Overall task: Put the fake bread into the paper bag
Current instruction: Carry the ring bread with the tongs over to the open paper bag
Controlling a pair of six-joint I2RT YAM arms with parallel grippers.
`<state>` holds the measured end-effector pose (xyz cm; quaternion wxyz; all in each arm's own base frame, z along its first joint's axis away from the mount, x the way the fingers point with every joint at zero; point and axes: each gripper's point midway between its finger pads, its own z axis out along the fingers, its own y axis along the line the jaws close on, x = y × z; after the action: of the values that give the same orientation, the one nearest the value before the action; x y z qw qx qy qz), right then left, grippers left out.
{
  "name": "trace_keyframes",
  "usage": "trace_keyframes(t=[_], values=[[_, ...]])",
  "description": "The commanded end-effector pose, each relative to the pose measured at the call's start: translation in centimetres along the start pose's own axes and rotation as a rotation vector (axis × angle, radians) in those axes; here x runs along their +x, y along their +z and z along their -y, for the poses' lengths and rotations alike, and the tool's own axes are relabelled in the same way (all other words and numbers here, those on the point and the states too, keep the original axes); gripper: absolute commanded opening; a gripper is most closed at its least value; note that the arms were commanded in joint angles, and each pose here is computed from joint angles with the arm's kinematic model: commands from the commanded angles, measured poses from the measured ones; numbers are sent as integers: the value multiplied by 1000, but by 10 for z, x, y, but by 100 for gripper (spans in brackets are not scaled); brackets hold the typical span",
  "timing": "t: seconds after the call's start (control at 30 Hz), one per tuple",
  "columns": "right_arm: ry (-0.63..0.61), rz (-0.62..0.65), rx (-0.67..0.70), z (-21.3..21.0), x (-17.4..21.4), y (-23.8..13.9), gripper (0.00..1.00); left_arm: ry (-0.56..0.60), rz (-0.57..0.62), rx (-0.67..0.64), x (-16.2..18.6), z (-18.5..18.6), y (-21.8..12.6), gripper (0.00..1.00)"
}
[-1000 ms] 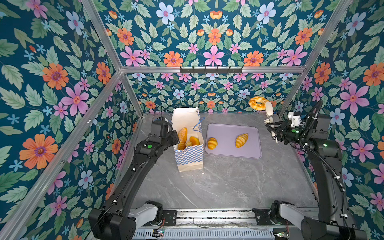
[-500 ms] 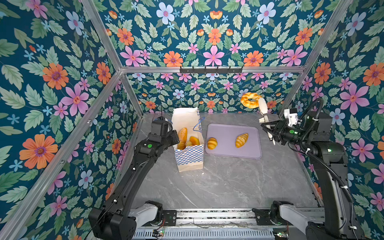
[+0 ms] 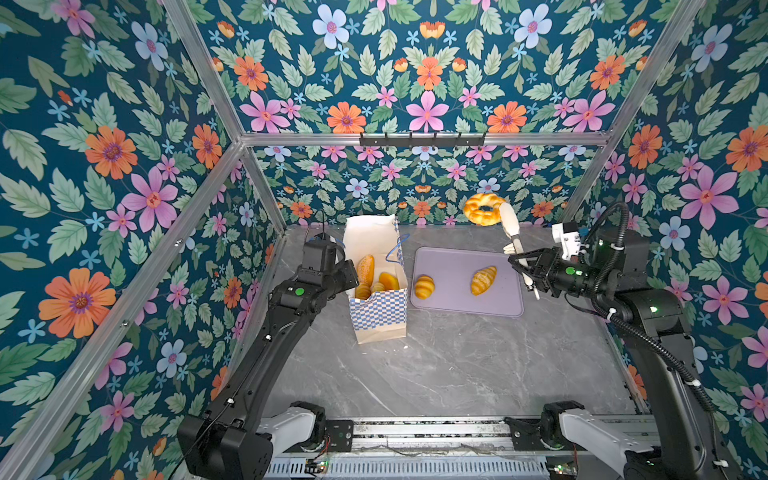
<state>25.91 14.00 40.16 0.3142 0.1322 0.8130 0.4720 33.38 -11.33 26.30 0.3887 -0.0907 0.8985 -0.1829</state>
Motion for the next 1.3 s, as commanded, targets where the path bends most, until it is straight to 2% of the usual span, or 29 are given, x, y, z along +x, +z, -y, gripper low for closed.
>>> trace_keyframes(t=[0.0, 1.27], values=[[-30, 22, -22, -9, -4, 7, 17, -8, 17, 8, -3, 1, -2, 4], [-306, -218, -51, -98, 62, 99, 16, -15, 14, 9, 2, -1, -3, 4]])
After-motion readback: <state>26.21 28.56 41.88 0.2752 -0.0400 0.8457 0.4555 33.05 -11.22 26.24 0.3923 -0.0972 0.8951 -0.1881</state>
